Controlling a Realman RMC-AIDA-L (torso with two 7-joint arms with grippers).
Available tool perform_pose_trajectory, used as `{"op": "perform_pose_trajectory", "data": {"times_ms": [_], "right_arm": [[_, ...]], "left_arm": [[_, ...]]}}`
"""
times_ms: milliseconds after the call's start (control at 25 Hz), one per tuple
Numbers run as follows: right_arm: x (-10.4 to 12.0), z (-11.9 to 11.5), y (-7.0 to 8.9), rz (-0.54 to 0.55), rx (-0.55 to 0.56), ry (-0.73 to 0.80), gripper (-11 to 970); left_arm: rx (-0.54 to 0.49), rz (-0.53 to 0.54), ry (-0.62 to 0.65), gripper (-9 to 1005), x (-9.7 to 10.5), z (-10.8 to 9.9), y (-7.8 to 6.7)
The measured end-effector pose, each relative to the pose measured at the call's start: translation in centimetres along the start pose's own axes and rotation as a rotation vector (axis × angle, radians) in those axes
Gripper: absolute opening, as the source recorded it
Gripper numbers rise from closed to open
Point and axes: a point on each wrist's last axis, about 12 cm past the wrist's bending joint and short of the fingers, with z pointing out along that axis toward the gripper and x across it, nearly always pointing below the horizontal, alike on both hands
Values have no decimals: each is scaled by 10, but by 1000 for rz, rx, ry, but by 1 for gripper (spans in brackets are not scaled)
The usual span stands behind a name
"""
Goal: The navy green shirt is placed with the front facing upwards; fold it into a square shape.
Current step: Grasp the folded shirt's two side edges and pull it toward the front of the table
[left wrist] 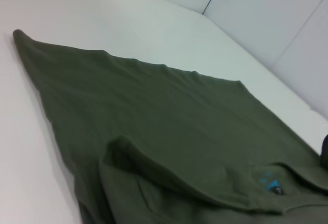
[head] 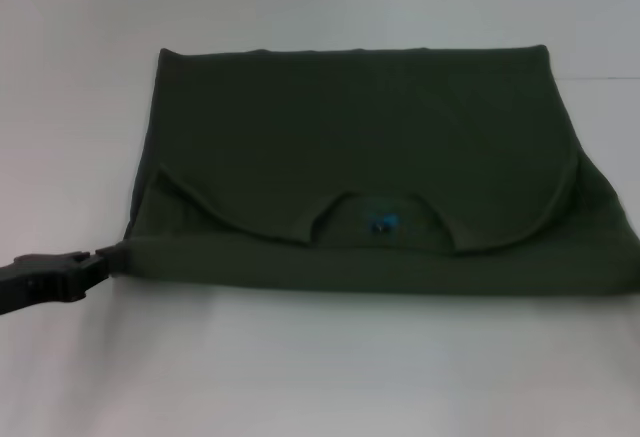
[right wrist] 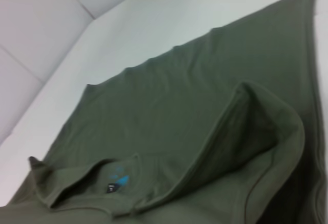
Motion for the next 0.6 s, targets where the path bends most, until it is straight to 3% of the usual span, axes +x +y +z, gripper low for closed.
{"op": "perform_pose_trajectory", "data": {"times_ms": [600], "right_arm": [[49,-59,10,-22,-114,26,33]], "left_arm": [[214,-121,81,36,29,-39,-18]]}}
